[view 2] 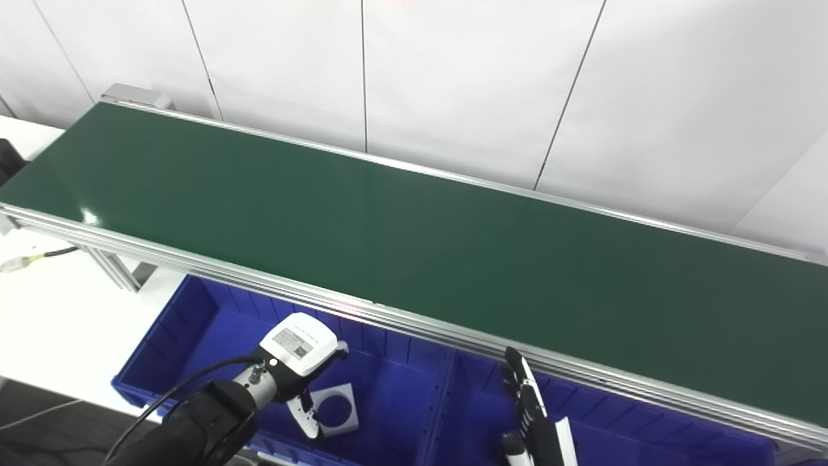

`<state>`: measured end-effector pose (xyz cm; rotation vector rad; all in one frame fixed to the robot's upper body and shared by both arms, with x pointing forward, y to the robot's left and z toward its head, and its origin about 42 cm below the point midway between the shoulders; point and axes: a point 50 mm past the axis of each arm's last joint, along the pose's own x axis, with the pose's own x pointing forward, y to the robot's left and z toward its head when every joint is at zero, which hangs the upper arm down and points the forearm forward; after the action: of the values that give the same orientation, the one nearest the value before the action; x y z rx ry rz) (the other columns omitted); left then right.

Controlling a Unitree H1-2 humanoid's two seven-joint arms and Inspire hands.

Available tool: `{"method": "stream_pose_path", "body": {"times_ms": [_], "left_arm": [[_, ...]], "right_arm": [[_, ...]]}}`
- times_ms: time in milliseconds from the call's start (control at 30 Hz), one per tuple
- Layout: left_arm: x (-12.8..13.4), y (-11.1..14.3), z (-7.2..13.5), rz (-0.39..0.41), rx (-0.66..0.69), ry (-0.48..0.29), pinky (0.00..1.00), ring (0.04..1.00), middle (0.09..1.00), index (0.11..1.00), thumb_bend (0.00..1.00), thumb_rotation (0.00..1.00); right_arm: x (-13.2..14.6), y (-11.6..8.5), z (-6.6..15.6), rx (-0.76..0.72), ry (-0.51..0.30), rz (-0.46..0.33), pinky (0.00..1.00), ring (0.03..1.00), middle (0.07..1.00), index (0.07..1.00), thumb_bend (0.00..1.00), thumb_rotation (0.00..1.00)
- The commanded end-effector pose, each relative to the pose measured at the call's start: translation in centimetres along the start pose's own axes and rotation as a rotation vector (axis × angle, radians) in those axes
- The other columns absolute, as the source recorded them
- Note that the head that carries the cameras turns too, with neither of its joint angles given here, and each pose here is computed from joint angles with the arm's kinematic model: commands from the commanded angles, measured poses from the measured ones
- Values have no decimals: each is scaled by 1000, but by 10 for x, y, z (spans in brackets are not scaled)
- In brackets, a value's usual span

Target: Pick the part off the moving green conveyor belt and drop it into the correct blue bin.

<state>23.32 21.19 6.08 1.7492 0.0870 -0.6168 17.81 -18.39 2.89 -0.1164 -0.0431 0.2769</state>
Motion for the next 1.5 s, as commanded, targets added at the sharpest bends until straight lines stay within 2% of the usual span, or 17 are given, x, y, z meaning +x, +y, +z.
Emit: {"method": "stream_pose_path", "body": {"times_ms": [0,167,333,400,467,533,567,633,733,900,1000,1133,1233,1467], "left_arm": [[1,16,-7,53,13,31,683,754,808,780,1000,528],[1,16,-6,69,-4,18,676,744,796,768,1000,533],[-6,28,0,101,-243,-45,663,736,773,750,1000,447],[-11,37,6,39,-591,-135,677,763,797,774,1000,481],[-16,44,14,18,-850,-229,666,775,810,791,1000,559],[-21,48,22,25,-1017,-280,697,801,831,805,1000,597],[-23,50,27,38,-1092,-308,711,814,839,817,1000,648],[-25,51,32,62,-1192,-359,693,818,843,828,1000,684],[-24,51,40,110,-1320,-421,724,842,853,844,998,673],[-19,34,44,216,-1448,-498,846,882,880,853,990,656],[-17,21,44,259,-1500,-550,916,934,925,867,1000,640],[-15,9,41,338,-1474,-575,937,965,958,887,1000,665],[-9,0,40,399,-1434,-583,975,997,995,929,972,717],[-2,-13,39,342,-1368,-560,969,991,989,939,969,768]], "right_arm": [[4,2,11,4,-79,4,915,931,961,961,809,981],[5,2,9,6,-74,4,920,933,960,959,809,978],[4,0,9,-3,-74,8,913,936,964,963,797,988],[4,0,9,-5,-72,8,910,933,961,963,809,990],[5,-1,8,-3,-70,7,908,930,958,960,821,989],[5,-1,7,0,-68,5,911,930,957,957,828,983],[5,-1,7,0,-67,4,915,930,955,954,829,982],[5,-1,6,-2,-65,3,918,930,953,952,836,985],[6,-1,5,-7,-62,6,913,929,954,954,831,994],[6,2,5,-4,-58,2,913,930,956,955,833,998],[6,4,5,-3,-60,2,912,929,957,957,847,1000],[9,13,7,7,-67,2,913,934,959,956,856,999],[12,20,5,17,-59,-1,959,965,978,955,876,994],[13,36,3,23,-49,-43,999,990,1000,981,886,979]]}}
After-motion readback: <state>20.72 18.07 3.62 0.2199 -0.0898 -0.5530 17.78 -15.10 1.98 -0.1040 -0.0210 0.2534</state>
